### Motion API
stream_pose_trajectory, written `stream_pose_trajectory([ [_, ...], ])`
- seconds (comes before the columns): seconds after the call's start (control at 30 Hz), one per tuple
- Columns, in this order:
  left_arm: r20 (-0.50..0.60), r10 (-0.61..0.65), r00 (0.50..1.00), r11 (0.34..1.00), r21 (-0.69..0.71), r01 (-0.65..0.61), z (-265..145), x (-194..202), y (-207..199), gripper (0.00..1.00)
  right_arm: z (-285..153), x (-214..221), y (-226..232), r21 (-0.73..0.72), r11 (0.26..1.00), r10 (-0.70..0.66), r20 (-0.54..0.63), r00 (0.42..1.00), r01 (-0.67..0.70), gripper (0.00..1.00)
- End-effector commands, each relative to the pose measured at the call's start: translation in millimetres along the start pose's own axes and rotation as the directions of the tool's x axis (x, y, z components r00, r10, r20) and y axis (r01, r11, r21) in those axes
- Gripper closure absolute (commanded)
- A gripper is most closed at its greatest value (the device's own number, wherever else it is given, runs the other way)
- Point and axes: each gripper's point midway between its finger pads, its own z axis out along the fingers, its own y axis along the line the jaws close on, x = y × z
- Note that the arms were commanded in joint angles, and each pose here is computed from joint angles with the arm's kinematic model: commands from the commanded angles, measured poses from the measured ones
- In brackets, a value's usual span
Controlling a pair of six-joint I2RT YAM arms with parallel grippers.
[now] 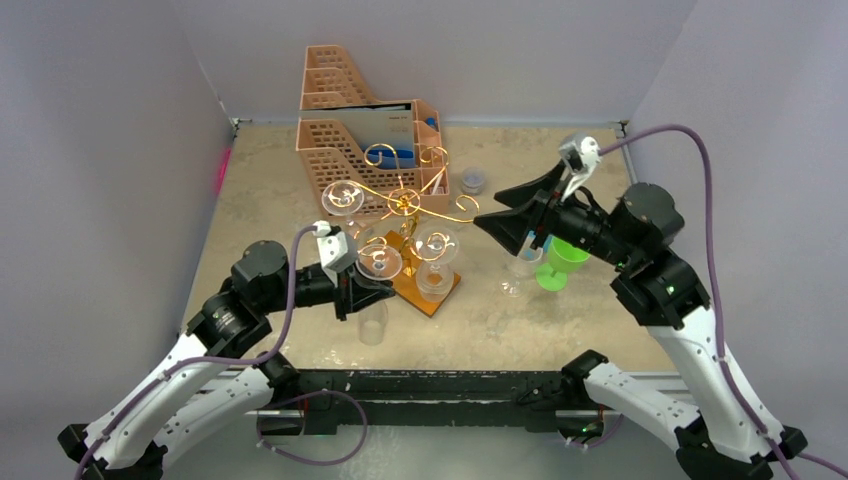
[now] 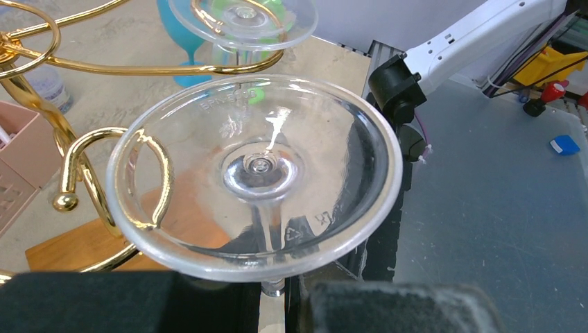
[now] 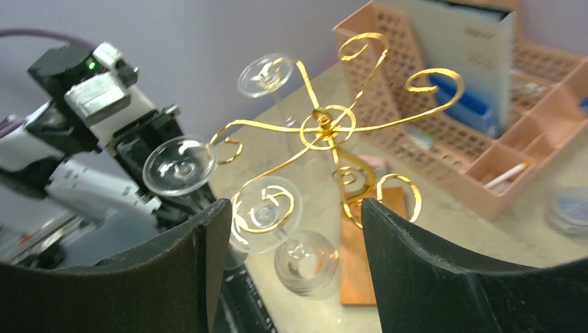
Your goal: Place the wine glass upside down on the wine glass rack
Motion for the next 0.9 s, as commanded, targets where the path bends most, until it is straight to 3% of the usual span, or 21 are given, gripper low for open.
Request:
stream_pose_trajectory([
  [0.0,0.070,0.024,0.997,1.000,-0.004,-0.023,5.6,-16.9,2.2,1.00,2.2,16.4,35.1,-0.203,0.976,0.047,-0.157,0.986,-0.078,0.29],
  [0.1,0.068,0.033,0.997,0.999,-0.025,-0.032,7.2,-15.7,7.2,1.00,9.1,17.0,49.5,-0.252,0.944,0.138,-0.283,0.949,-0.213,0.30],
  [0.4,0.115,0.093,0.989,0.996,-0.020,-0.091,12.0,-15.3,10.7,1.00,29.2,11.9,61.1,-0.233,0.908,0.264,-0.325,0.908,-0.348,0.32],
  [0.6,0.143,0.145,0.979,0.989,-0.026,-0.142,9.5,-17.3,10.6,1.00,41.6,16.8,82.9,-0.246,0.900,0.256,-0.369,0.894,-0.359,0.41],
  [0.87,0.168,0.189,0.967,0.981,0.002,-0.193,5.9,-22.6,2.8,1.00,60.8,37.2,102.9,-0.203,0.919,0.224,-0.440,0.870,-0.339,0.42],
])
